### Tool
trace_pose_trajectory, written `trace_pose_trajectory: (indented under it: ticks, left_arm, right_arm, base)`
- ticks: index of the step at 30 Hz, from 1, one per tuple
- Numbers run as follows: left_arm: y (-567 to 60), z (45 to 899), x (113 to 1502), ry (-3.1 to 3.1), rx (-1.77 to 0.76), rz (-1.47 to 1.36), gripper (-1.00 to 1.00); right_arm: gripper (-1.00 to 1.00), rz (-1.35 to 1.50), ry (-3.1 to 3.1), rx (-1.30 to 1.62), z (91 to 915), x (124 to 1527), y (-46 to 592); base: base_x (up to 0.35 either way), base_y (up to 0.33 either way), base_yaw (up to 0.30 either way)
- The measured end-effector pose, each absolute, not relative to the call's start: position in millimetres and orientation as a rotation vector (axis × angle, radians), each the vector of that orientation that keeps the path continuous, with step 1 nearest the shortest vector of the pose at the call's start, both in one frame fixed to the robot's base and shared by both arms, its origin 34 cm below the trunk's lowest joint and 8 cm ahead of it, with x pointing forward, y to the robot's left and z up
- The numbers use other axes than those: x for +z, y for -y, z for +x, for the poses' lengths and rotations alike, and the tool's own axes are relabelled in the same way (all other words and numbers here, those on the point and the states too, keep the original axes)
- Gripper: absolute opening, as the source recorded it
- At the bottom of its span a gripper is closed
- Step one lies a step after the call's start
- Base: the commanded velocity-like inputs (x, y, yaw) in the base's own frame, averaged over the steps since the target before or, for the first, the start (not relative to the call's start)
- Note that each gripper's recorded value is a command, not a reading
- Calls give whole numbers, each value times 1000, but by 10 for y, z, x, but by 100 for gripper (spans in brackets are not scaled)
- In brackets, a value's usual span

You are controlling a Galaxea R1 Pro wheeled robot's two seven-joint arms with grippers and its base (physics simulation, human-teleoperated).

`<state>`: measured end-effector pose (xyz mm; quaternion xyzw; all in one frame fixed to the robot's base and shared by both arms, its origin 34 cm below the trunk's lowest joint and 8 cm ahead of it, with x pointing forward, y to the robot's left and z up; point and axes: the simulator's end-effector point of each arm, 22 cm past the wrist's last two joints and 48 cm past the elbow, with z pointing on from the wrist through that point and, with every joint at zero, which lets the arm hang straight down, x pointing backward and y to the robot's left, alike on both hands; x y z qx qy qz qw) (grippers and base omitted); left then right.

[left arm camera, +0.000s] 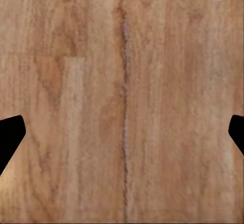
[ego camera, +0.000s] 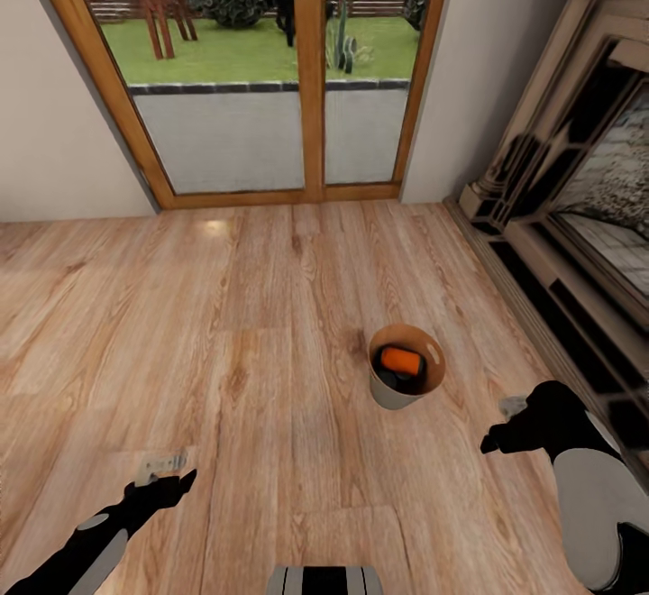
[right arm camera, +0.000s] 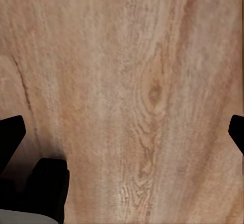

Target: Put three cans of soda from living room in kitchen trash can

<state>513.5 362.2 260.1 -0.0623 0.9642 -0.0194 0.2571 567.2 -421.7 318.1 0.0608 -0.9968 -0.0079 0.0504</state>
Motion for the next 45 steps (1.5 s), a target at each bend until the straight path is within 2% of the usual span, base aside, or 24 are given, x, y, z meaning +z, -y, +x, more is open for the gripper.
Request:
trace_pose_trajectory:
  ticks: [6, 15, 20, 25, 35, 45]
  left_arm:
    - [-3515, 5084, 2661, -2635, -68, -183, 100]
    - [-3482, 5106, 2835, -2643, -73, -185, 100]
    - [-3483, 5118, 2936, -2647, -73, -185, 100]
    - [-3614, 4913, 2901, -2703, -30, -202, 100]
    - [-3689, 4275, 2783, -2862, 82, -63, 100]
    - [-3950, 3835, 2873, -2901, 167, -69, 100]
  right_arm:
    - [100, 195, 3038, -23, 5620, 3269, 4162]
    - [100, 326, 3118, 6, 5257, 3388, 3652]
    - [100, 493, 3159, -5, 5152, 3438, 3542]
    - [100, 500, 3192, -20, 5014, 3482, 3624]
    - [100, 556, 3301, -21, 4731, 3616, 3960]
    - [100, 660, 3234, -85, 3811, 3645, 4158]
  base:
    - [0, 0, 0]
    - [0, 0, 0]
    - [0, 0, 0]
    - [0, 0, 0]
    - [0, 0, 0]
    - [0, 0, 0]
